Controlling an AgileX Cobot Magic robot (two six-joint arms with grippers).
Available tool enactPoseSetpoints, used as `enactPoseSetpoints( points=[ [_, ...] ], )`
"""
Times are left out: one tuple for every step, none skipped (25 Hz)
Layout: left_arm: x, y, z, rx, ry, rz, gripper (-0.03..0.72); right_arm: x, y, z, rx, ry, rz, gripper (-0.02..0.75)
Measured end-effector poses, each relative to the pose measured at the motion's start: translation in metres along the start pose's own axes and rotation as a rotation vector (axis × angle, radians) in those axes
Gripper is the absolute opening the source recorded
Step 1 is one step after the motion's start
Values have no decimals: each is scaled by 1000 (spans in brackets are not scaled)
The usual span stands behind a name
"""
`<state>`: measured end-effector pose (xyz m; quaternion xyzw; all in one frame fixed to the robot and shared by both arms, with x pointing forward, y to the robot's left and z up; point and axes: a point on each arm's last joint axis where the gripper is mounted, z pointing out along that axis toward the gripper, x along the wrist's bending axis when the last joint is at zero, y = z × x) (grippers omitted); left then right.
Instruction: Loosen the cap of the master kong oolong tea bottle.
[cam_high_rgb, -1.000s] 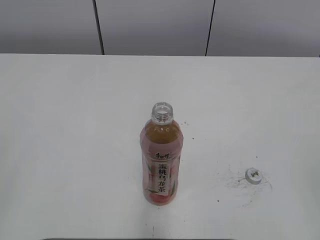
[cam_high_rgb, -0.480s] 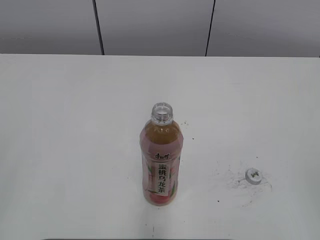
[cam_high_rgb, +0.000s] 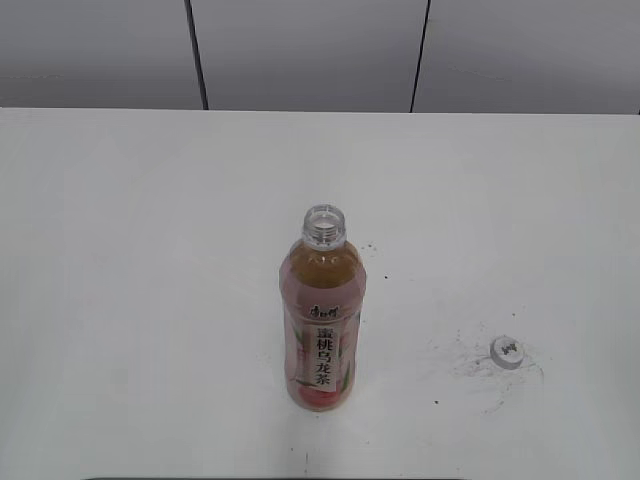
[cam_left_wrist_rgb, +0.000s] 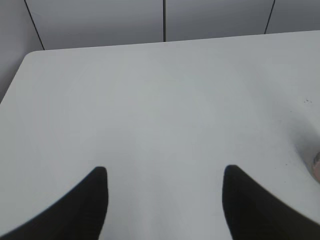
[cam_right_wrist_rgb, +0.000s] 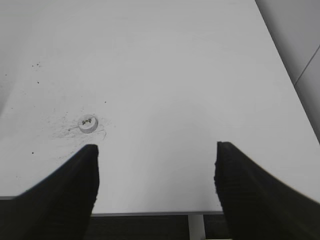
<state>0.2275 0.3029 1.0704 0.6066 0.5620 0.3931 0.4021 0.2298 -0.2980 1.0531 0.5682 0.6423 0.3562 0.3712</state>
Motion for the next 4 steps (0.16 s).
enactPoseSetpoints(
  points=[
    [0, 0, 0, 0, 0, 0, 438, 0, 0, 0, 0, 0, 0, 544],
    [0, 0, 0, 0, 0, 0, 438, 0, 0, 0, 0, 0, 0, 544],
    [0, 0, 0, 0, 0, 0, 438, 0, 0, 0, 0, 0, 0, 544],
    [0, 0, 0, 0, 0, 0, 438, 0, 0, 0, 0, 0, 0, 544]
  ],
)
